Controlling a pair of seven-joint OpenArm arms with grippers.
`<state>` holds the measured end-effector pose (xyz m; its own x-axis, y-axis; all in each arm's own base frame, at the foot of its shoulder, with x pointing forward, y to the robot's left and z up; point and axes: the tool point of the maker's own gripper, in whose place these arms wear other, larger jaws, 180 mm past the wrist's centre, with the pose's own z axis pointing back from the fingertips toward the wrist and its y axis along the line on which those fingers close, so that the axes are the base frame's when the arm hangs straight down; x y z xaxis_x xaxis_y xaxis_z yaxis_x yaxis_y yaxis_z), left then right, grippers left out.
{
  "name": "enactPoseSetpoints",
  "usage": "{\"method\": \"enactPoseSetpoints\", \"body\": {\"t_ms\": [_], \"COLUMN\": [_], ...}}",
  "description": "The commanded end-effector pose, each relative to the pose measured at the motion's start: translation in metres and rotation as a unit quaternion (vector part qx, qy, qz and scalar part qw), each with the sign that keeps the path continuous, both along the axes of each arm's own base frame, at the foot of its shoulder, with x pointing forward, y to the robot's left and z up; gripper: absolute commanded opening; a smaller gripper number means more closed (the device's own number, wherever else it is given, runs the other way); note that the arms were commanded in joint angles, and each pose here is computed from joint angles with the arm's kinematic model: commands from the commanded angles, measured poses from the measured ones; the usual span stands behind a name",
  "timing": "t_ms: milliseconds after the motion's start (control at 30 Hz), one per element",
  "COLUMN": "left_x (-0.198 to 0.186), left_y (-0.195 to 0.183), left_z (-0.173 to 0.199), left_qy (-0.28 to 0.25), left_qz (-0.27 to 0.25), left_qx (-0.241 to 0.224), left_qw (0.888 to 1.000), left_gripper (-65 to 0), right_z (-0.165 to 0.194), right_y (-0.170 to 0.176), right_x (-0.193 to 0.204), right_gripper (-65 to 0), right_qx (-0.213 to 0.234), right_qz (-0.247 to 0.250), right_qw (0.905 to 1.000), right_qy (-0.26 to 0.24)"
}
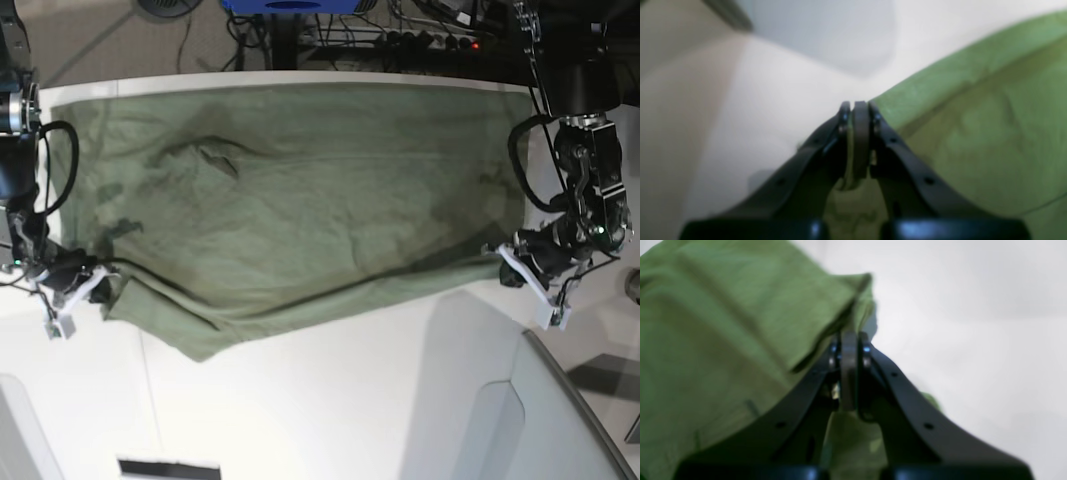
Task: Layout the t-shirt on the table in an organized manner, then fold the t-shirt properly
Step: 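Lift both held side edges and fold the hem half toward the collar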
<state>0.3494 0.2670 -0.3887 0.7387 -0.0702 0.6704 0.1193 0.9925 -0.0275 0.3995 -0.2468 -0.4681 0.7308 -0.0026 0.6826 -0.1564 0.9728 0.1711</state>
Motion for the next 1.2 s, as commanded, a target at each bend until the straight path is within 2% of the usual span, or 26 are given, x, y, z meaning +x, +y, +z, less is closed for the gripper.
{"method": "enactPoseSetpoints", "body": {"t_ms": [0, 200, 367, 567, 933, 1067, 1167], "left_x": [0.007, -0.008, -0.009, -0.011, -0.025, -0.032, -0.032], "left_y": [0.006, 0.014, 0.019, 0.022, 0.023, 0.022, 0.022], "left_z": [0.013, 0.003, 0.003, 0.002, -0.022, -0.026, -0.026], "left_qy": [-0.022, -0.002, 0.000, 0.004, 0.038, 0.044, 0.044], "left_qz": [-0.002, -0.002, -0.001, -0.001, 0.004, 0.002, 0.002], "left_qx": [0.007, 0.017, 0.022, 0.024, 0.020, 0.021, 0.020], "left_qw": [1.000, 1.000, 1.000, 1.000, 0.999, 0.999, 0.999], "left_gripper": [-65.0, -65.0, -65.0, -65.0, -65.0, -65.0, -65.0], "right_z": [0.020, 0.017, 0.022, 0.008, -0.004, -0.007, 0.002], "right_y": [-0.007, -0.007, -0.026, -0.025, -0.021, -0.020, -0.029], "right_x": [0.016, 0.013, 0.013, -0.003, -0.015, -0.020, -0.014], "right_gripper": [-65.0, -65.0, -65.0, -65.0, -64.5, -51.6, -44.1], "right_qx": [0.000, 0.001, 0.024, 0.021, 0.024, 0.020, 0.034], "right_qz": [-0.001, -0.001, -0.049, -0.045, -0.046, -0.038, -0.062], "right_qw": [0.9996, 0.9999, 0.9981, 0.9987, 0.9983, 0.9975, 0.9966], "right_qy": [-0.028, -0.017, -0.029, 0.008, 0.027, 0.056, 0.041]}}
